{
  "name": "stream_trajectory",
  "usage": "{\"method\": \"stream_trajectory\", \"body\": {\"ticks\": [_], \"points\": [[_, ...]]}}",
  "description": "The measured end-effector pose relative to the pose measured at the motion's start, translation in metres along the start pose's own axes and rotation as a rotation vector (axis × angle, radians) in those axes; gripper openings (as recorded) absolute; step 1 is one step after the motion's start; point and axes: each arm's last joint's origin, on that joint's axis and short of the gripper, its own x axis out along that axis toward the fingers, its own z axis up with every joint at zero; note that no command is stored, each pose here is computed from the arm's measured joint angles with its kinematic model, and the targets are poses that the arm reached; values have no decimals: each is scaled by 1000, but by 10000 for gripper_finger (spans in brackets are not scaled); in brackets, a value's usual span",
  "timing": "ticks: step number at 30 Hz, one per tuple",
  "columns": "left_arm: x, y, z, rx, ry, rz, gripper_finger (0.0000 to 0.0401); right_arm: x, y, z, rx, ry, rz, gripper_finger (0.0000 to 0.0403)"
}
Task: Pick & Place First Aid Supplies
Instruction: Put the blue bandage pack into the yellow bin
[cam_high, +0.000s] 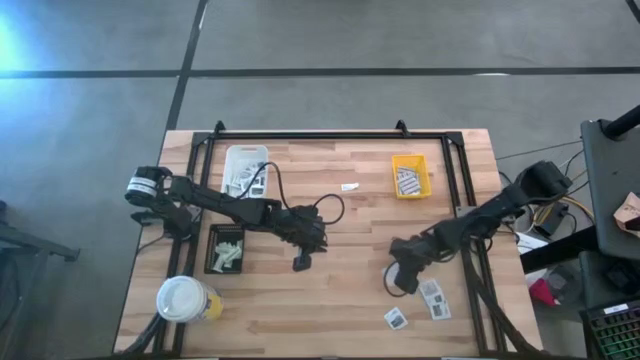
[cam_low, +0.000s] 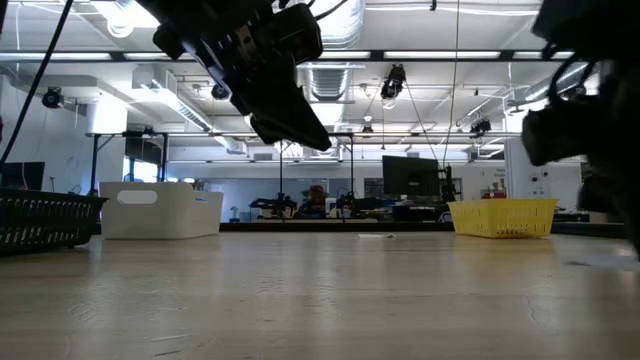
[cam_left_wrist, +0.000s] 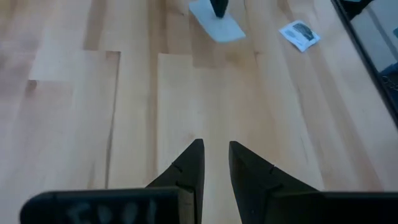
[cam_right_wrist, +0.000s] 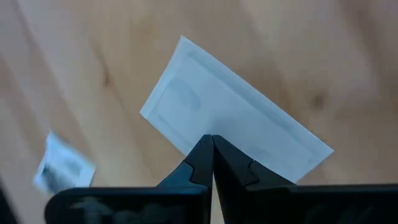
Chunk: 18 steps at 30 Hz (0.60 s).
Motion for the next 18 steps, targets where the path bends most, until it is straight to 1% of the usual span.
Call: {"method": "stream_trajectory", "body": {"ticks": [3,6,10,14,18], "points": [[0,1,0,3,-6,38,67,2,2,15,-29,-54,-37,8],[1,3,-2,5,-27,70,67,6,3,29,-59,-78,-58,8],[4,4,-8,8,-62,64,67,11,5,48,-95,-86,-74,8],[6,5,-15,7,-78,62,67,13,10,66,-158,-108,-88,8],[7,5,-18,17,-133,54,67,12,15,84,-199,-145,-99,8]]}}
